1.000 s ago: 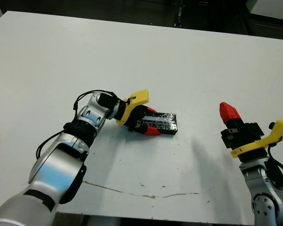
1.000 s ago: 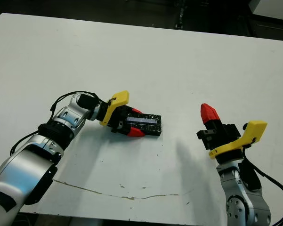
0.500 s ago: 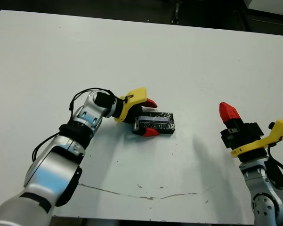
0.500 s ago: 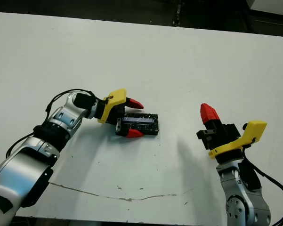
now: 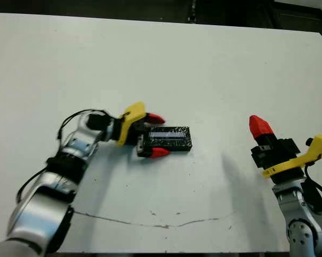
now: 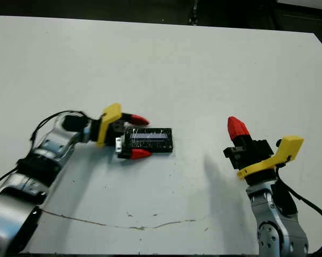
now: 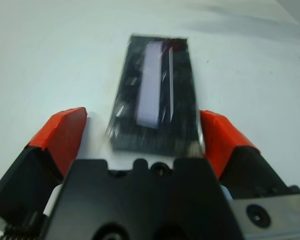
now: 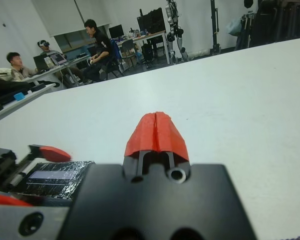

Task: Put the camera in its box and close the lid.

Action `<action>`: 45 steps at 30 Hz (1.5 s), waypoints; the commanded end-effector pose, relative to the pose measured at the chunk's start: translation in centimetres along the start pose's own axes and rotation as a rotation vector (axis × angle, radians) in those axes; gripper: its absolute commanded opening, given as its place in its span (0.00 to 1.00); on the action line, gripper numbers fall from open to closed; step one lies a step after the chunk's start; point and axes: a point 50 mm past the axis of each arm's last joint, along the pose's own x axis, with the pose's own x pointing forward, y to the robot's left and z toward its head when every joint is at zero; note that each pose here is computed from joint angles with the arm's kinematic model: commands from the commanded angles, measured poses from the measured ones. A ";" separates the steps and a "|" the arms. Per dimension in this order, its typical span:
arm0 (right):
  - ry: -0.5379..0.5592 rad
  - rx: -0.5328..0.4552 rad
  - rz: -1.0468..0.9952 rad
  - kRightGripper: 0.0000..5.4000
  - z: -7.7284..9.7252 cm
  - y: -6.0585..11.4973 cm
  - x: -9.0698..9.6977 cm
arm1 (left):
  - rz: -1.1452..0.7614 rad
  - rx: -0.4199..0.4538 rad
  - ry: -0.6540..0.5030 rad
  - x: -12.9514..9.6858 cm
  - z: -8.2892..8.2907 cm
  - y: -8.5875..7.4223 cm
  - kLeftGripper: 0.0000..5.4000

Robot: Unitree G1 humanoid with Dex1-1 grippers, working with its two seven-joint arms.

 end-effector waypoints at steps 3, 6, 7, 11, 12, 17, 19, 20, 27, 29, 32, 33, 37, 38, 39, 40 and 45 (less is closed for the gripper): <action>0.017 -0.008 0.000 0.00 0.1 -0.2 -0.2 | 0.113 -0.098 0.008 -4.1 -1.7 -0.3 1.00; 0.015 -0.004 0.008 0.00 0.1 -0.1 -0.1 | 0.177 -0.091 -0.006 -5.7 -1.5 -0.3 1.00; 0.016 -0.004 0.009 0.00 0.0 -0.1 -0.1 | 0.193 -0.089 -0.014 -6.1 -1.4 -0.3 1.00; 0.015 -0.002 0.010 0.00 0.0 -0.1 -0.1 | 0.226 -0.075 -0.048 -7.5 -1.0 -0.3 1.00; 0.014 -0.004 0.010 0.00 0.0 -0.1 -0.1 | 0.237 -0.068 -0.060 -7.7 -0.8 -0.2 1.00; 0.019 0.007 0.008 0.00 -0.1 -0.1 -0.1 | 0.322 -0.112 -0.192 -8.5 0.4 -0.3 1.00; 0.019 0.009 0.009 0.00 -0.1 -0.1 -0.1 | 0.361 -0.127 -0.245 -8.7 0.9 -0.5 1.00; 0.019 0.008 0.009 0.00 -0.1 -0.1 -0.1 | 0.393 -0.125 -0.268 -8.8 1.2 -0.6 1.00; 0.018 0.005 0.009 0.00 -0.1 -0.1 -0.1 | 0.578 -0.179 -0.501 -6.4 3.1 -2.8 0.84; 0.017 0.007 0.010 0.00 -0.1 -0.1 -0.1 | 0.584 -0.178 -0.555 -5.5 3.7 -3.3 0.78; 0.017 0.005 0.007 0.00 -0.1 -0.1 -0.1 | 0.599 -0.155 -0.587 -4.4 4.4 -3.8 0.70; 0.017 0.004 0.007 0.00 -0.1 -0.1 -0.1 | 0.606 -0.152 -0.591 -4.1 4.5 -3.9 0.67; 0.017 0.012 0.007 0.00 -0.1 -0.2 -0.1 | 0.663 -0.167 -0.615 -3.4 4.5 -4.4 0.55; 0.017 0.012 0.007 0.00 -0.1 -0.2 -0.1 | 0.680 -0.173 -0.626 -3.4 4.4 -4.4 0.53; 0.018 0.014 0.001 0.00 -0.1 -0.2 -0.1 | 0.703 -0.180 -0.640 -3.5 4.3 -4.5 0.50; 0.017 0.014 -0.004 0.00 0.0 -0.2 -0.1 | 0.740 -0.190 -0.651 -3.6 4.1 -4.6 0.47; -0.003 -0.007 -0.049 0.00 0.2 -0.1 -0.2 | 0.890 -0.217 -0.668 -4.2 3.3 -5.1 0.32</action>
